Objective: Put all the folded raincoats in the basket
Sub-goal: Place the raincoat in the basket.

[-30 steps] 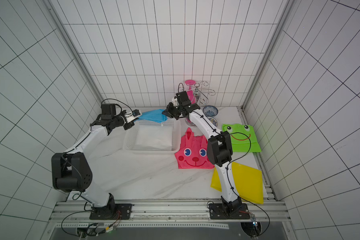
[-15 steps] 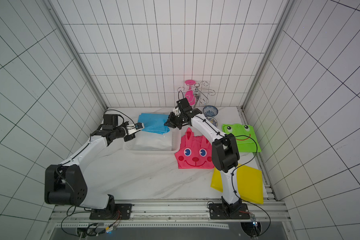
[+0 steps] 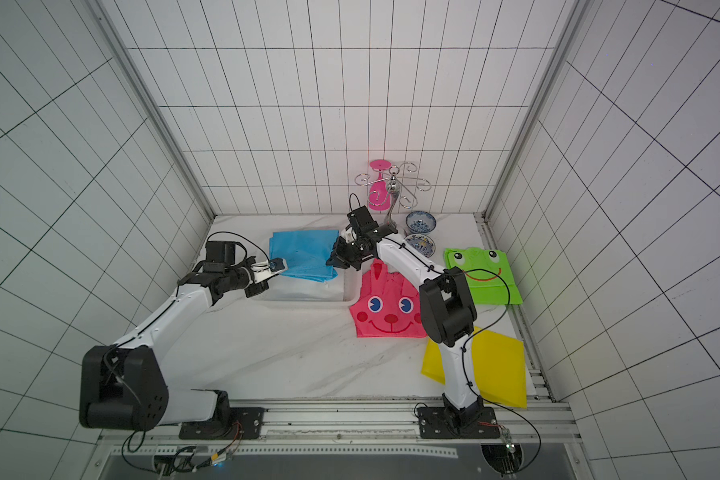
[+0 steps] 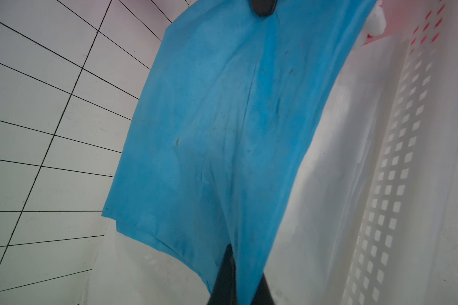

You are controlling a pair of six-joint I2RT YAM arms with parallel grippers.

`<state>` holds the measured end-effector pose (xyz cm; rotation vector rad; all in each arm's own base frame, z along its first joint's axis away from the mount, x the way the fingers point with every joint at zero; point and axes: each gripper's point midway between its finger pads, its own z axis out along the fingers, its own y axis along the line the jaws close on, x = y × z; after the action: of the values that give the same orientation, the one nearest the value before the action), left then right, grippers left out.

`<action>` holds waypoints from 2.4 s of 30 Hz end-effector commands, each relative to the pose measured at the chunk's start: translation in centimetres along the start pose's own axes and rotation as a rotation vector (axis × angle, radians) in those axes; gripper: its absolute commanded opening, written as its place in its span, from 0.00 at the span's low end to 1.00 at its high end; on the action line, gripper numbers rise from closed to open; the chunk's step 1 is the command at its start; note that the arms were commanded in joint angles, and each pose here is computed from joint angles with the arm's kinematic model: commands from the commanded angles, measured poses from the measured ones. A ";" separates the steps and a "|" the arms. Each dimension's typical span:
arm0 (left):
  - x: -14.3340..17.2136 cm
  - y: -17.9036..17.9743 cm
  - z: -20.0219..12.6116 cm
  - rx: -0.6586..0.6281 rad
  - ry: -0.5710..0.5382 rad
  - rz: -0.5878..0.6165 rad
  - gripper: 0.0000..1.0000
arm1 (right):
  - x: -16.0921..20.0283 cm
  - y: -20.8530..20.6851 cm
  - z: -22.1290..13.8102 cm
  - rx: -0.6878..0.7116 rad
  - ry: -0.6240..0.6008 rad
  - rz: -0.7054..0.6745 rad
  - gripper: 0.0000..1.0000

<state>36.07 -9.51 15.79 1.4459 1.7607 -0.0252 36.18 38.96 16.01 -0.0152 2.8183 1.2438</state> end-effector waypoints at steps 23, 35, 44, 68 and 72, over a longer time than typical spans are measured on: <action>-0.1 0.2 -4.8 -0.022 -0.073 -0.266 0.39 | 4.6 -6.1 2.6 0.202 0.081 0.045 0.00; -0.7 3.5 -3.9 -0.081 -0.090 -0.508 0.40 | 4.0 -5.4 2.7 0.199 -0.052 0.108 0.12; -2.4 1.8 -1.5 0.043 -0.007 -0.712 0.40 | 3.2 -6.7 0.0 0.369 -0.094 -0.015 0.31; -2.6 -7.0 4.6 0.429 0.250 -0.999 0.07 | 10.3 -1.0 0.1 0.183 0.305 -0.378 0.04; -1.7 -8.2 5.1 0.480 0.313 -1.034 0.05 | 10.4 -2.2 1.5 0.203 0.366 -0.374 0.03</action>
<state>32.89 -15.73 10.05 0.7058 2.6651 -0.7785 26.54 38.78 12.71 -0.7038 2.9992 0.9203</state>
